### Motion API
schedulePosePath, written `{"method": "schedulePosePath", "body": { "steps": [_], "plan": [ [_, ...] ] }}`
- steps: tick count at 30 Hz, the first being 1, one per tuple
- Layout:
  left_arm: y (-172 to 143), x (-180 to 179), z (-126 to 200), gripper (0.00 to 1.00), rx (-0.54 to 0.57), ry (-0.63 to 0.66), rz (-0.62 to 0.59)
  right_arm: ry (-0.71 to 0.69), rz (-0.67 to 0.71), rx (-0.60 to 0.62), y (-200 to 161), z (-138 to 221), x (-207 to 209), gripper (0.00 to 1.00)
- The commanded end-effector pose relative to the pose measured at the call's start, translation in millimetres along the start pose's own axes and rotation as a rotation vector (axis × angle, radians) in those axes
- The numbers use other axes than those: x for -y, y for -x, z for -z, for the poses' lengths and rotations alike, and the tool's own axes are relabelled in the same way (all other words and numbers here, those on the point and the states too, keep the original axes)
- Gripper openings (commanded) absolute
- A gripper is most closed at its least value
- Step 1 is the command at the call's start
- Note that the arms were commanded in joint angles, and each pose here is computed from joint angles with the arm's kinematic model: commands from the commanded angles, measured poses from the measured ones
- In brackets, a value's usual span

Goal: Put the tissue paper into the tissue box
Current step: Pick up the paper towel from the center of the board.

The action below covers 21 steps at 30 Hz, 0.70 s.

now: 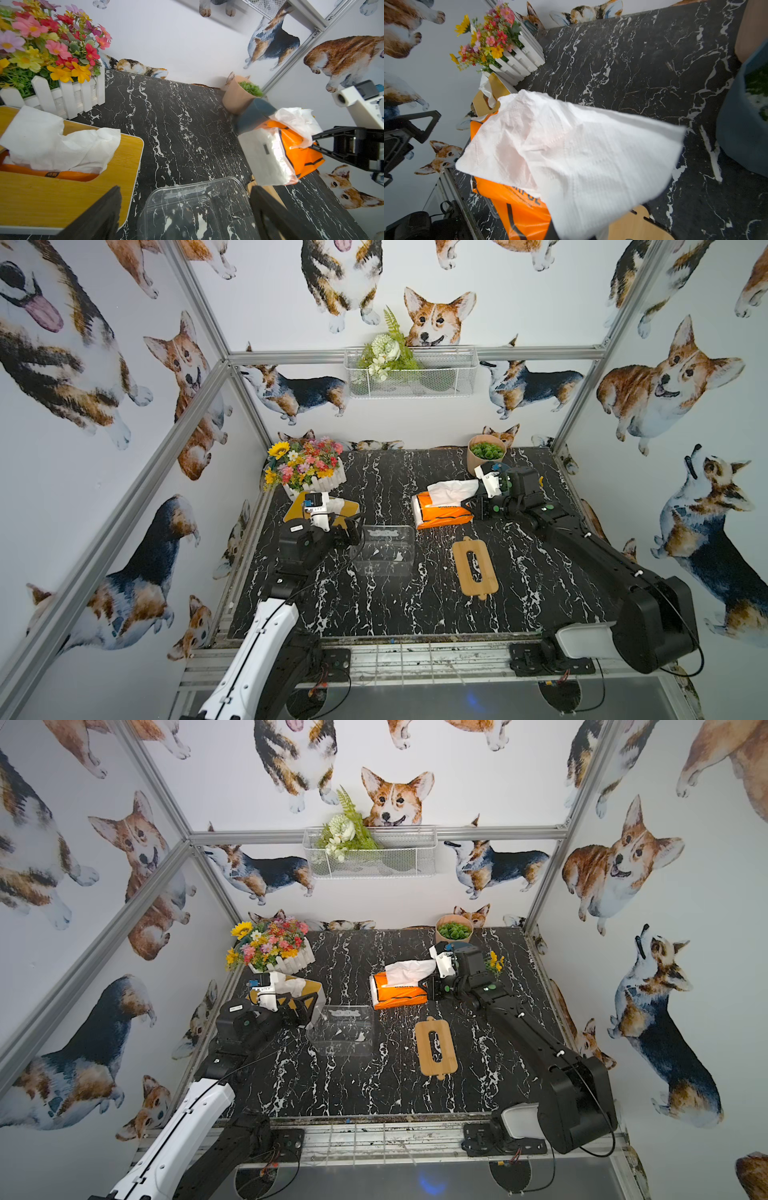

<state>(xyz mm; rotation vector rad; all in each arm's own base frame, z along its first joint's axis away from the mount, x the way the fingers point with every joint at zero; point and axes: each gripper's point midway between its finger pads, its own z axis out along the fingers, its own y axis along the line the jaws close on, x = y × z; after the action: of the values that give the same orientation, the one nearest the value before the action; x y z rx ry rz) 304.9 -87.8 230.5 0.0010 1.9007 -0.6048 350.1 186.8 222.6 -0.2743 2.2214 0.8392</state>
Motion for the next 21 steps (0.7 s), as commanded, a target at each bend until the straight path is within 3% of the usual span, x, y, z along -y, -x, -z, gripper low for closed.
{"method": "schedulePosePath", "body": {
  "steps": [1,12,21],
  "plan": [
    [3,1,0,1.00,0.019,-0.004,0.005,0.054,-0.008,0.051,12,7,-26,0.00],
    [-17,-8,-4,1.00,-0.020,0.012,0.195,0.133,-0.013,0.042,-17,-17,-87,0.00],
    [-36,-6,-19,1.00,-0.088,-0.043,0.346,0.161,-0.059,0.071,-31,-28,-98,0.00]
  ]
}}
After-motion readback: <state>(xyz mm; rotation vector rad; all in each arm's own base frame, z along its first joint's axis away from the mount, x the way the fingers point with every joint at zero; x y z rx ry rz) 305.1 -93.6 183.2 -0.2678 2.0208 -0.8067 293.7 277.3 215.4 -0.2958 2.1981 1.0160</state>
